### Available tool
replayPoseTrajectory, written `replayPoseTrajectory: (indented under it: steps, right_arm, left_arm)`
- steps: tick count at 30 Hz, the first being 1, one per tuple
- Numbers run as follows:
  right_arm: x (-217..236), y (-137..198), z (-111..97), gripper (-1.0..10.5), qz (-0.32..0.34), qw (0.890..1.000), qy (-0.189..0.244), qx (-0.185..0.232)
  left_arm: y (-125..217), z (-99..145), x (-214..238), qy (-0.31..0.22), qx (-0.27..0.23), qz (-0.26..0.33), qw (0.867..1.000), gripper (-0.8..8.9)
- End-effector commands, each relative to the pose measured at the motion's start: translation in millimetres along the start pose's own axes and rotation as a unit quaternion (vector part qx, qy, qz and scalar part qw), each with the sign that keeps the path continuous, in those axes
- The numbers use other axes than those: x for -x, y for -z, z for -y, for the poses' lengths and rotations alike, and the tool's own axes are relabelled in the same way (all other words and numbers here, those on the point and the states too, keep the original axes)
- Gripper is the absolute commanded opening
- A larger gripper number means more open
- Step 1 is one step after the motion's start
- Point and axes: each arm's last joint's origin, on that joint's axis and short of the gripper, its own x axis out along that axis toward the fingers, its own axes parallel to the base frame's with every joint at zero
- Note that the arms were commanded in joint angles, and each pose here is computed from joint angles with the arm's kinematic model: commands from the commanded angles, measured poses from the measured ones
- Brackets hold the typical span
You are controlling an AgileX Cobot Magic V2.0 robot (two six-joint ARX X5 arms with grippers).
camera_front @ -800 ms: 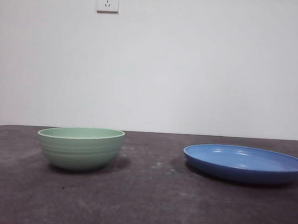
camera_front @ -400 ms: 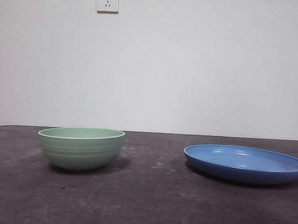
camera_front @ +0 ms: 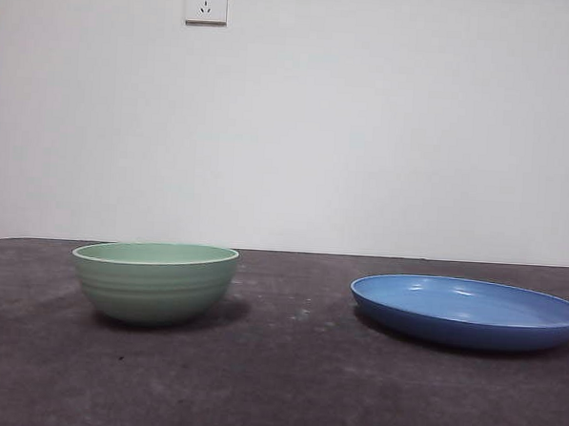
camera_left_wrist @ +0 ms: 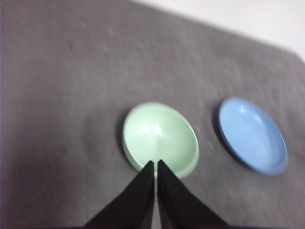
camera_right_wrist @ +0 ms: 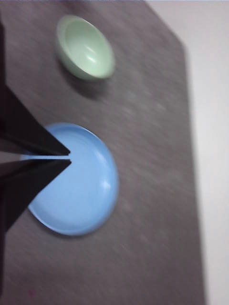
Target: Place the green bowl on the blue plate
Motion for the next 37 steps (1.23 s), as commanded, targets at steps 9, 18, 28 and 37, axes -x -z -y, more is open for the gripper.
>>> replayPoseTrajectory:
  steps: [9, 18, 28, 37]
  right_arm:
    - [-12.0, -8.0, -6.5, 0.1, -0.168, 0.983, -0.071, 0.022]
    - [-11.9, -4.0, -10.8, 1.4, -0.189, 0.978, -0.087, 0.03]
    - [-12.1, -4.3, -10.7, 3.9, -0.188, 0.978, -0.085, 0.028]
    - [-12.2, -4.3, -10.7, 3.9, -0.188, 0.978, -0.085, 0.027]
  left_arm:
    - [-9.2, 18.2, -5.1, 0.078, -0.076, -0.119, 0.987, 0.1]
    - [-8.2, 20.2, -5.3, 0.084, -0.073, -0.123, 0.986, 2.2]
    - [-9.1, 19.9, -6.8, 0.083, -0.066, -0.124, 0.987, 4.44]
    - [-24.5, 16.7, -32.6, 0.078, -0.04, -0.118, 0.989, 4.37]
